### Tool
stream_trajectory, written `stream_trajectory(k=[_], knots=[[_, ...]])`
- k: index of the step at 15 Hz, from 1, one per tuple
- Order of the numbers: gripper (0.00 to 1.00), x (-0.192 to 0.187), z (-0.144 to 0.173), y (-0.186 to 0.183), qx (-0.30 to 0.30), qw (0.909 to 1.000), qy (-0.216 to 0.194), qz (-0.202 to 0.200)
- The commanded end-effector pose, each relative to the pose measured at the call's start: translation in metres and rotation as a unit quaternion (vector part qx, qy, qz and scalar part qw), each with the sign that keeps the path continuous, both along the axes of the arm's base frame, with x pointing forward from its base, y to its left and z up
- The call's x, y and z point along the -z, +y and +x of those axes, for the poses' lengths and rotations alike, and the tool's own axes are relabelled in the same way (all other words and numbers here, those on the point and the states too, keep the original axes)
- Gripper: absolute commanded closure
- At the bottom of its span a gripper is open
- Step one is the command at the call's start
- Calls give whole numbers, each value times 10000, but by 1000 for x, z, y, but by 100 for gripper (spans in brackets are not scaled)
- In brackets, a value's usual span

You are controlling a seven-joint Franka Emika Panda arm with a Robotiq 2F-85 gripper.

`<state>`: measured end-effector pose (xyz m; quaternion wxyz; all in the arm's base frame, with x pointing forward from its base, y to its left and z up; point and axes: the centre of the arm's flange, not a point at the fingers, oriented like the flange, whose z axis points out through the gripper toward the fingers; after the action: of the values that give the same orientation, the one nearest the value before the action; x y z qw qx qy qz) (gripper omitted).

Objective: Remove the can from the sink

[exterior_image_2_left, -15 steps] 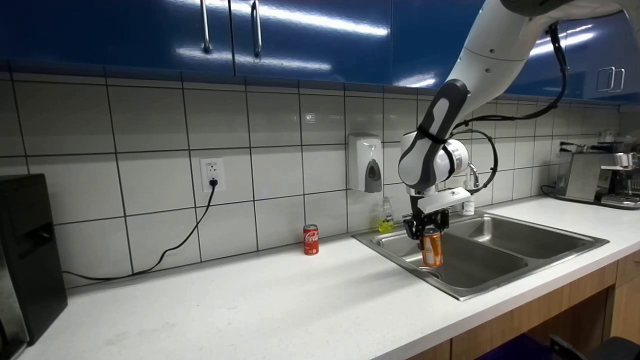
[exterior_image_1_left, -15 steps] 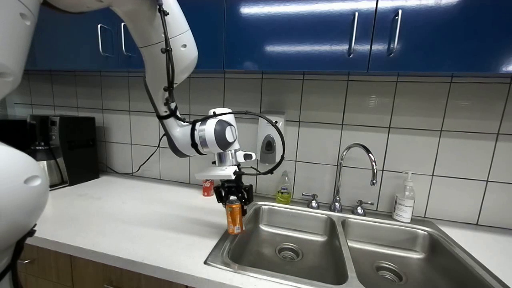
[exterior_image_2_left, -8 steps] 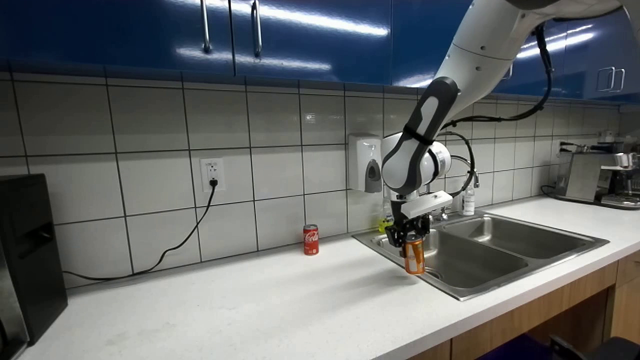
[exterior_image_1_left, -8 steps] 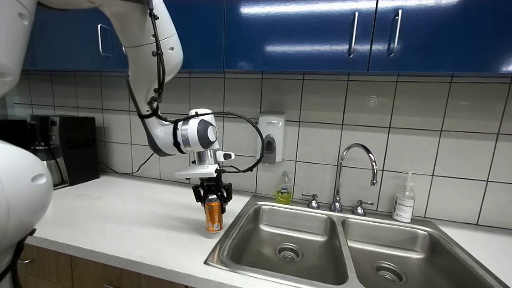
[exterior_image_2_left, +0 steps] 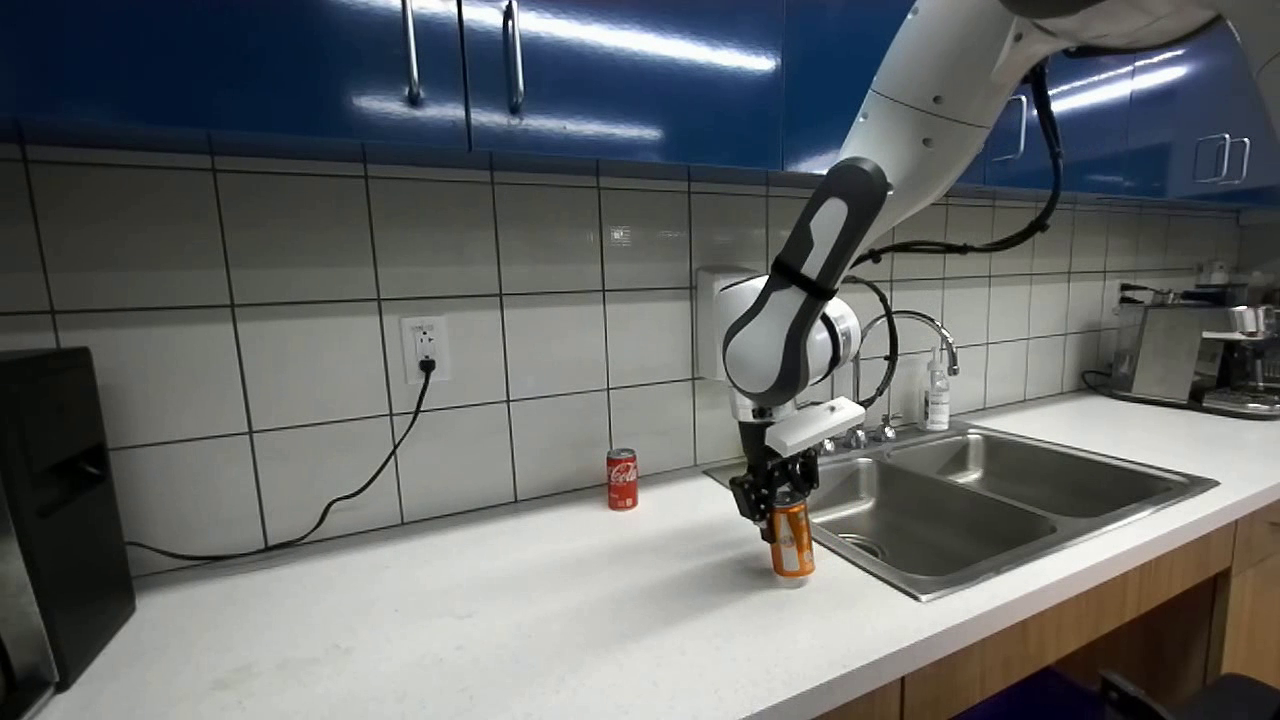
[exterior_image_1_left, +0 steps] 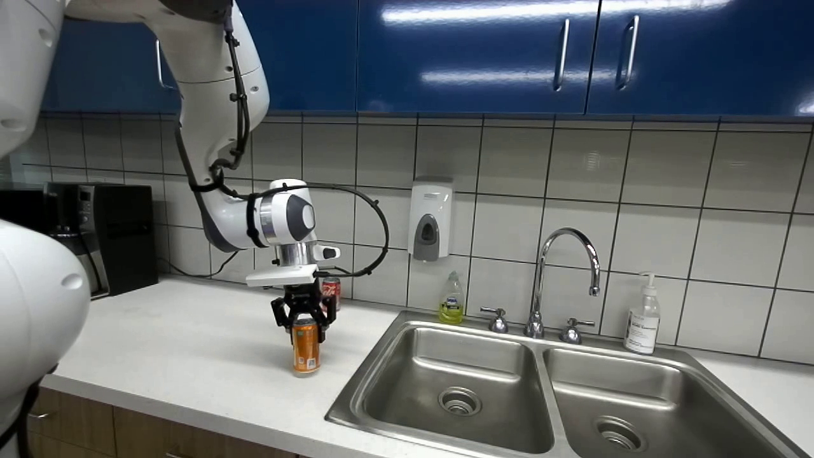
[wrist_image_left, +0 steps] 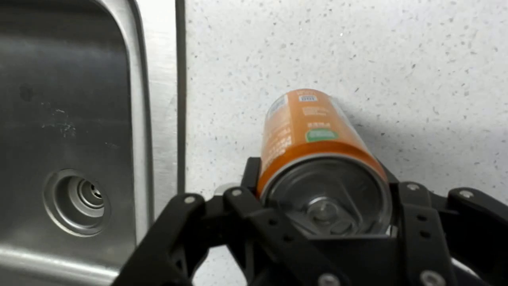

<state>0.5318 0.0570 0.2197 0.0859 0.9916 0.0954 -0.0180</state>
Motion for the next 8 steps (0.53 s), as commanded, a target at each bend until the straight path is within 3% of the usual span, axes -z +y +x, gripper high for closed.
stream_trajectory(k=[1, 8], knots=[[61, -2, 4, 9, -249, 9997, 34, 51], [61, 3, 0, 9, -326, 9994, 38, 133]])
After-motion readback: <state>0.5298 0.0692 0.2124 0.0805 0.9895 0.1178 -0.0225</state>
